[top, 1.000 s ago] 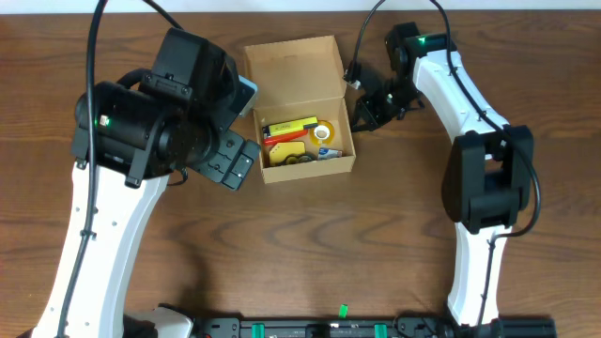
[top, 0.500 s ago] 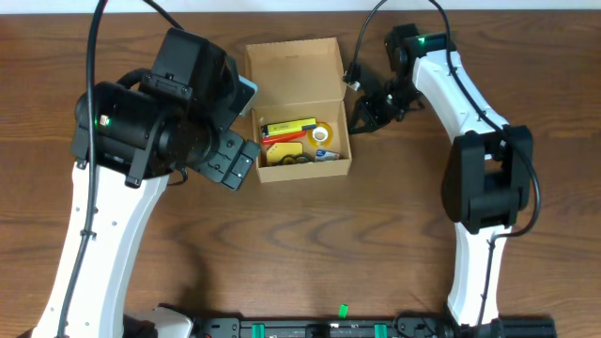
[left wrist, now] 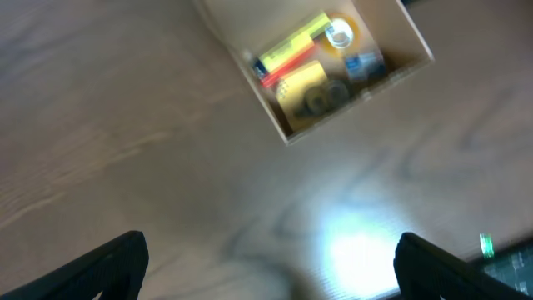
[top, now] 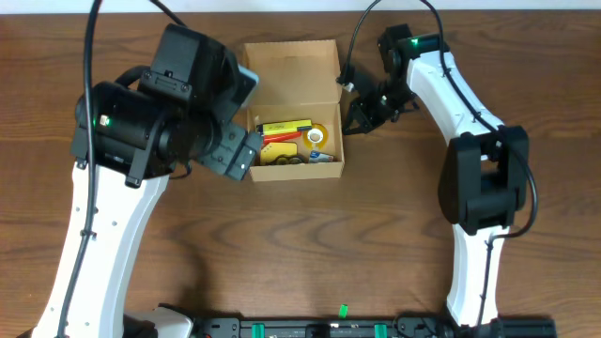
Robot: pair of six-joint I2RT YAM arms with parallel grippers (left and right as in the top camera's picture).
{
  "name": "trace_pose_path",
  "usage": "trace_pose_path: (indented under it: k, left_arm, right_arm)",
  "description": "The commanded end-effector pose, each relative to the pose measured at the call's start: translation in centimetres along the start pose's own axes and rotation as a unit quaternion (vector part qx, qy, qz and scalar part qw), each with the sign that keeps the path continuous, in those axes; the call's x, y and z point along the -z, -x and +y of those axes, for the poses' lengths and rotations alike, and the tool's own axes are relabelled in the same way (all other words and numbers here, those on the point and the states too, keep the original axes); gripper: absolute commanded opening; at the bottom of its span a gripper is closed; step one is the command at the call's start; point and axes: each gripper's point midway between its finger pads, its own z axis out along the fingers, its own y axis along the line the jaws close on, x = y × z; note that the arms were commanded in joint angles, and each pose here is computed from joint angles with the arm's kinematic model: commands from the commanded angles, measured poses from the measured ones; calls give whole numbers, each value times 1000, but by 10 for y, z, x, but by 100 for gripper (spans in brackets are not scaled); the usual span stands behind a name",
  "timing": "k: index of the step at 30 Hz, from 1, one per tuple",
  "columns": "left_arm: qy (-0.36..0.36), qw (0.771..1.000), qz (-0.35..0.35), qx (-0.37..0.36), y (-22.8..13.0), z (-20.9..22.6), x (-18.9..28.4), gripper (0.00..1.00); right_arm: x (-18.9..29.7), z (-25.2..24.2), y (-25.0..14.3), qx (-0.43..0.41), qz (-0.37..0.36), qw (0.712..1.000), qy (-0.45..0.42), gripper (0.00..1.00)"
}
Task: Pack container
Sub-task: 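Move both grippers to the box's back edge near the lid flap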
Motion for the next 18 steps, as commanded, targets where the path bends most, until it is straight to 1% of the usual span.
trace_pose_path:
  k: [1,4,6,8,9,12,14,15,17,18]
  left_arm:
    - [82,991,-37,101,11,34,10,95]
    - [96,981,-76,152,26,54,13,95]
    - [75,976,-101,177,36,65,13,95]
    - [45,970,-124,204,44,78,12,100]
    - [33,967,-131,215,46,84,11,100]
    - [-12,962,-135,237,49,102,-1,100]
    - [-49,959,-126,247,50,111,-16,100]
    - [-67,957,-117,257,51,116,-29,93]
    - [-93,954,-102,268,56,122,-55,85]
    - [-103,953,-96,269,60,124,-70,78]
  right_arm:
    - [42,9,14,21,-51,998,-34,2]
    - [66,6,22,25,-78,994,-76,2]
    - [77,6,26,27,-93,991,-90,2]
    - [88,5,30,32,-110,989,-97,2]
    - [90,4,31,33,-114,988,-100,1]
    - [96,-3,36,22,-131,986,-106,2]
    - [102,-10,41,19,-146,983,-112,2]
    - [106,-14,45,18,-156,981,-117,1]
    - [111,-20,50,19,-172,977,-124,1]
    - [115,-23,54,23,-182,974,-129,2]
